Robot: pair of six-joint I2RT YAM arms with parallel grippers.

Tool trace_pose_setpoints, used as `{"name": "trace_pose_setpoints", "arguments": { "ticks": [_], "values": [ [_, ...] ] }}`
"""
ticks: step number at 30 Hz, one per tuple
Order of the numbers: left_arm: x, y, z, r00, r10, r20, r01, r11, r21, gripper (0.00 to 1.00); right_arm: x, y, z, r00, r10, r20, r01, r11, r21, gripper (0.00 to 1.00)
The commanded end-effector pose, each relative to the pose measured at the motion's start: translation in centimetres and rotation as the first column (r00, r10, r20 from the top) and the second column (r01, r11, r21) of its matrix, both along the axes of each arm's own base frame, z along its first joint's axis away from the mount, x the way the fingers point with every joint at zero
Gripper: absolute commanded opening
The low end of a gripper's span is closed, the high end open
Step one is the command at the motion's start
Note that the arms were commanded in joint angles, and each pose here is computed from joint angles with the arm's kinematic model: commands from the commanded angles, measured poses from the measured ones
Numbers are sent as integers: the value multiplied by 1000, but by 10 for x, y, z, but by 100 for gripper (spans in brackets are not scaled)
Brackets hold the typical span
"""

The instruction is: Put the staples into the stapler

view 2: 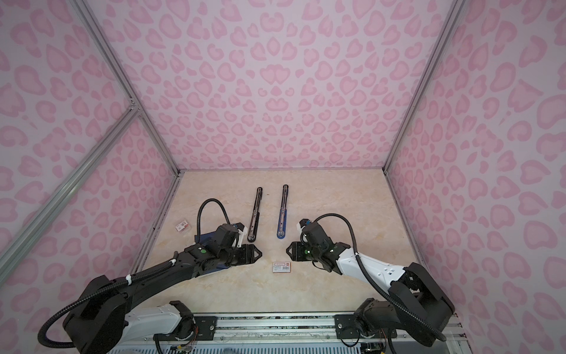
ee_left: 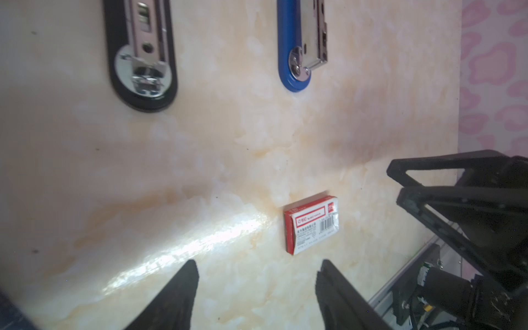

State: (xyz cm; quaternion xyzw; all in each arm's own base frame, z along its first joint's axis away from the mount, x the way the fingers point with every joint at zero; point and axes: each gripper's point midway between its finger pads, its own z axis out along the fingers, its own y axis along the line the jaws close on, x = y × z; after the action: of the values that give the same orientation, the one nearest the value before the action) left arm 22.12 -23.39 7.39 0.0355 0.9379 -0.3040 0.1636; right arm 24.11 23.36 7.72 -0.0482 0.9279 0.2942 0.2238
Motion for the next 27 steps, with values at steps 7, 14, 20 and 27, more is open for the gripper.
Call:
{"name": "trace_pose_setpoints", "arguments": {
  "ticks": [7, 14, 20, 27],
  "values": [
    [-17, -50, -6, 981, -189, -47, 183, 977, -113, 52, -18, -54, -15, 990, -143, -18, 142, 988, -58, 53],
    [-18, -66, -19, 965, -242, -103, 228, 965, -127, 43, -20, -60, -20, 983, -184, 2, 184, 983, -24, 53],
    [-20, -66, -39, 953, -247, -175, 235, 968, -87, 33, -19, -56, -19, 985, -170, -8, 170, 985, -25, 53],
    [-18, -70, -46, 947, -257, -192, 246, 966, -82, 23, -18, -54, -21, 986, -167, -15, 166, 986, -29, 52]
  ]
}}
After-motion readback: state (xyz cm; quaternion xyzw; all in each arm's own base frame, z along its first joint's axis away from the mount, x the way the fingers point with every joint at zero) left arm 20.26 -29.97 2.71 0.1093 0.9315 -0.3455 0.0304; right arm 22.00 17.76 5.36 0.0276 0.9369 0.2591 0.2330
